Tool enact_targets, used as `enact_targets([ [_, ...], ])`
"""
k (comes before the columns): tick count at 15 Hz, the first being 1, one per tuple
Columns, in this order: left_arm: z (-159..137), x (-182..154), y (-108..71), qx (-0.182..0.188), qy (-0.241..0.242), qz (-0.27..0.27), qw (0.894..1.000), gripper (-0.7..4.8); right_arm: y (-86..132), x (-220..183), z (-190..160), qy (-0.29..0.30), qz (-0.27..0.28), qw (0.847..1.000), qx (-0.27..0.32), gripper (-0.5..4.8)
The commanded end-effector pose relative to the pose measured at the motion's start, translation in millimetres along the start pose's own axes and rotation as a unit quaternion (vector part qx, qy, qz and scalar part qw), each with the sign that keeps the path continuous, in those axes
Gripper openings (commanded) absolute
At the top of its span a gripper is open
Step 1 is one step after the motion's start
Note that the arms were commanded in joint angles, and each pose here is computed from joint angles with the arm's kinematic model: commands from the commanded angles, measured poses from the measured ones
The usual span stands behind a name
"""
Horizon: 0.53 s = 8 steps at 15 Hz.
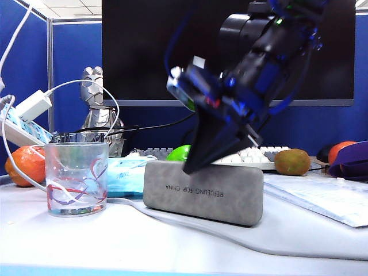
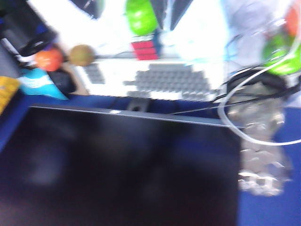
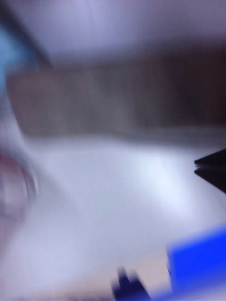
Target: Pick up the glasses, fold the temples of the glasses, place the glasses into the glasses case, and finally close the glasses case.
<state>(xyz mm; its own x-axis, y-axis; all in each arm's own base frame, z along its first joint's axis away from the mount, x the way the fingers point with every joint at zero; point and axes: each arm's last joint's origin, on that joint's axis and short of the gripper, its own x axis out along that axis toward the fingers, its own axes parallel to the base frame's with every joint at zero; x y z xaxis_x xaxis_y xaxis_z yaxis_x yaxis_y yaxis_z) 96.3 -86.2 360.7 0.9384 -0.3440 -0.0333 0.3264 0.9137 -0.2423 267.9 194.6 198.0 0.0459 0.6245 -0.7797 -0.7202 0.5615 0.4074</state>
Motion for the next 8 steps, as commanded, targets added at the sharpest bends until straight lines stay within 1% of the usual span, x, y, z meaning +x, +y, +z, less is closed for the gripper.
enact_targets([
  [1, 0, -8, 5.6, 0.007, 0.006, 0.024, 1.0, -0.03, -7, -5, 8, -0.037, -0.046, 0.998, -0.015, -0.06],
  [3, -3, -10, 8.5, 0.016, 0.017, 0.041, 0.999, -0.03, -11, -5, 8, -0.032, -0.113, 0.993, -0.012, -0.05],
  [4, -5, -10, 9.3, 0.021, 0.024, 0.049, 0.998, -0.03, -12, -6, 9, -0.037, -0.132, 0.99, -0.014, -0.05],
  [6, -6, -10, 9.5, 0.023, 0.027, 0.05, 0.998, -0.03, -11, -8, 11, -0.05, -0.137, 0.989, -0.019, -0.06],
  [8, -5, -11, 9.6, 0.025, 0.027, 0.049, 0.998, -0.04, -3, -23, 15, -0.078, -0.144, 0.986, -0.027, -0.06],
])
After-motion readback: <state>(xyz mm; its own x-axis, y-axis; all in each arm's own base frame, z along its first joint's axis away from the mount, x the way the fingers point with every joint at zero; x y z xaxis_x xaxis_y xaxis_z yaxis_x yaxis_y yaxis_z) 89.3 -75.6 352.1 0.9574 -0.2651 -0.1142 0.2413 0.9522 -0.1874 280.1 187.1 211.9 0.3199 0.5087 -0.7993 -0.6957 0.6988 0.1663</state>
